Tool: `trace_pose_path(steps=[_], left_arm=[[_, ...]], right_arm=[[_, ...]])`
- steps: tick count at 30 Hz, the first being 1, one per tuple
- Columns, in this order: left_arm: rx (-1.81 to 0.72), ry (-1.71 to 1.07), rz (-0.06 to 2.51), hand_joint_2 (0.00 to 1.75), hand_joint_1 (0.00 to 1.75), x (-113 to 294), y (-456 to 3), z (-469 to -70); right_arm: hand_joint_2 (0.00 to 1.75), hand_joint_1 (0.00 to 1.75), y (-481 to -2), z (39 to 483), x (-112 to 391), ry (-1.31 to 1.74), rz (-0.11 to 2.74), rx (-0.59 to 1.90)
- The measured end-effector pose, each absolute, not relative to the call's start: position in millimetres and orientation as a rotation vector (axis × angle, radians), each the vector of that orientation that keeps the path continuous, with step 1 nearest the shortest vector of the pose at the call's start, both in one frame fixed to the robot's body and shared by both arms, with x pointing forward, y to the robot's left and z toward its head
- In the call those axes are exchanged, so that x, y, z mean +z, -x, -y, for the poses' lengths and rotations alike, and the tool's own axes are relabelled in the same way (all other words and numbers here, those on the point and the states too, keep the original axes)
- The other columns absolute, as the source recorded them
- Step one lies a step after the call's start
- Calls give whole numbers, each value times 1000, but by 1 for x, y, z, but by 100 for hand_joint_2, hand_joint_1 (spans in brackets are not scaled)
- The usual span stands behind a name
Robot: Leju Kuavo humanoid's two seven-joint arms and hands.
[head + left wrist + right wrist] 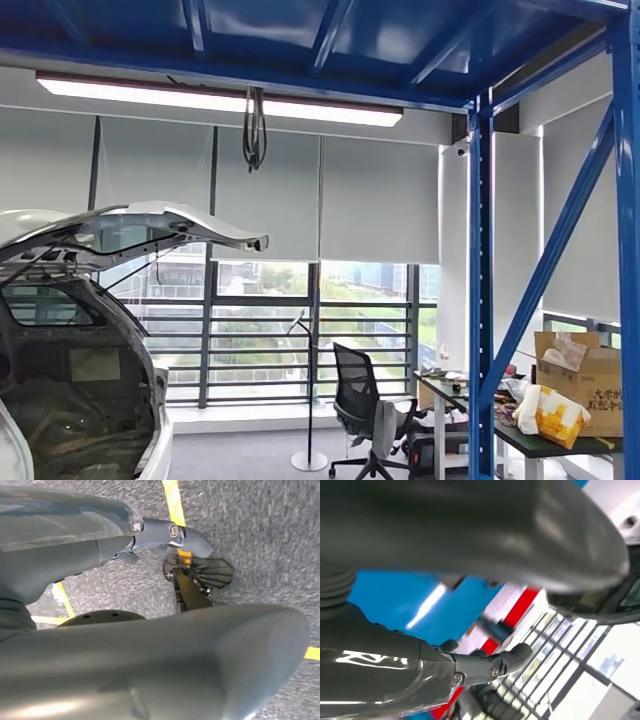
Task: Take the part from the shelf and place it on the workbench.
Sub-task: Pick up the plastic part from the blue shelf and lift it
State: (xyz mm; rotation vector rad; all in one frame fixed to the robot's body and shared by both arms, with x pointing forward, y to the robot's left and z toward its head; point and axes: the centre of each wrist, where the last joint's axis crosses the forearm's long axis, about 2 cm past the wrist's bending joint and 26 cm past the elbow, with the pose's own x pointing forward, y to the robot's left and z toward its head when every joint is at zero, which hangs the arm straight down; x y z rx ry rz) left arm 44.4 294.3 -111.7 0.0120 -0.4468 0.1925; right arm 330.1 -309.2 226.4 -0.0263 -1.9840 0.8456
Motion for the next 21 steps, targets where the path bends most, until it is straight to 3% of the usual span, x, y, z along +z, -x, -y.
trace_pose_path(steps=[17,21], left_arm=[[187,-18,439,0,0,-112,-45,-294],[175,-17,438,0,0,-112,-45,-294]], right_arm=[[175,0,-328,314,212,1053,1797,1203],[175,0,-329,305,198,1166,1757,1274]])
